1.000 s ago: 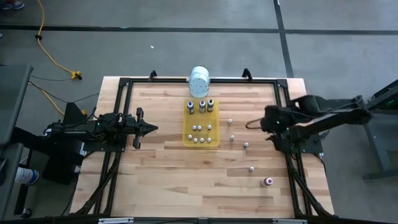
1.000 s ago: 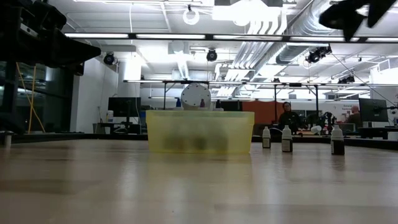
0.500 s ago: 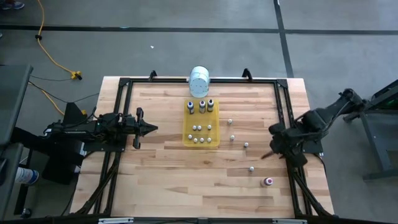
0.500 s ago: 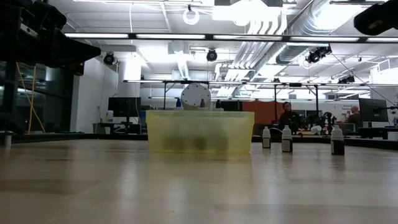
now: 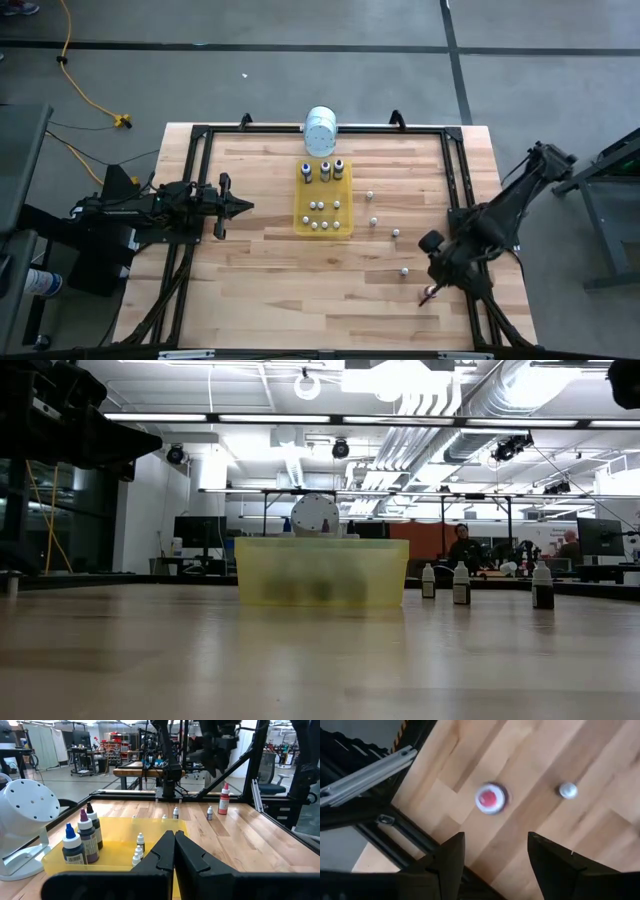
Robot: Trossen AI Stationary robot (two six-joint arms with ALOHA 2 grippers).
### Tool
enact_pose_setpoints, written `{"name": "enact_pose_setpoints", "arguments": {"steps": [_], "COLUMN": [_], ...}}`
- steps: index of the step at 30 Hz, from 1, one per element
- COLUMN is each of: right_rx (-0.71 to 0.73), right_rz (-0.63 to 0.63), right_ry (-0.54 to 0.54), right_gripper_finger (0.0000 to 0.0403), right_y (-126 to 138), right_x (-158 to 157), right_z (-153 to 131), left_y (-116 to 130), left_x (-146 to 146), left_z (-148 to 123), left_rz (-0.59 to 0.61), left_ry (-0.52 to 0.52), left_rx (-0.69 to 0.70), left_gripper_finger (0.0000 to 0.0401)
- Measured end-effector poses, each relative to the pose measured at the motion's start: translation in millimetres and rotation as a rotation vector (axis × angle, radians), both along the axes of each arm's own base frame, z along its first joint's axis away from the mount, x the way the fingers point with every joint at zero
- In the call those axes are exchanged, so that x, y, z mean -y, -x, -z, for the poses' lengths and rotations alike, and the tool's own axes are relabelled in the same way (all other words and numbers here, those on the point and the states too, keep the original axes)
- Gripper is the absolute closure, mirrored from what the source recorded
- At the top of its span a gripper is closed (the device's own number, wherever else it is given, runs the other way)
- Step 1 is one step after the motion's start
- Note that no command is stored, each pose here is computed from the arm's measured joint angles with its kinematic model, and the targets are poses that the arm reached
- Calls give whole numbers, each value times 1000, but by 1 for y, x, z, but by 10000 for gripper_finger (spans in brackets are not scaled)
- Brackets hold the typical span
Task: Pick & Place food coloring
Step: Put the big pink food coloring bottle in the yellow transparent bin
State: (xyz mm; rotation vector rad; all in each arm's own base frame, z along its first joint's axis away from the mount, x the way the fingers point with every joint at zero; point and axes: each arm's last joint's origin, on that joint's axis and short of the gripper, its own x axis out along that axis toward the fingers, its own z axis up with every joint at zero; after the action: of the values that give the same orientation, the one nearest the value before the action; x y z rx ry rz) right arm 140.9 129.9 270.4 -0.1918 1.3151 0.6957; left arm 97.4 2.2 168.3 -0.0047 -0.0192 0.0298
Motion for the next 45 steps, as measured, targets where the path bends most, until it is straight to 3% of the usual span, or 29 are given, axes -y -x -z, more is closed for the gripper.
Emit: {"name": "enact_pose_setpoints", "arguments": {"steps": [13,17,21,32,45], "right_rx": [-6,-56,-64,116,188], "right_rz": [27,60,13,-103,-145], "right_ry": [159,147,148,214,280], "right_gripper_finger": [198,198,198,198,198], "right_y": [-7,1,12,30,33], "right_x": [-36,-45,-51,-67,-65], "right_z": [-1,0,0,1,26], "left_y": [0,0,0,0,0], "left_x": [0,0,0,0,0], "left_z": [0,0,0,0,0], "left_rz": [0,0,0,0,0], "left_ry": [0,0,0,0,0], "left_rx": [0,0,0,0,0], "left_gripper_finger": [401,401,401,401,401]}}
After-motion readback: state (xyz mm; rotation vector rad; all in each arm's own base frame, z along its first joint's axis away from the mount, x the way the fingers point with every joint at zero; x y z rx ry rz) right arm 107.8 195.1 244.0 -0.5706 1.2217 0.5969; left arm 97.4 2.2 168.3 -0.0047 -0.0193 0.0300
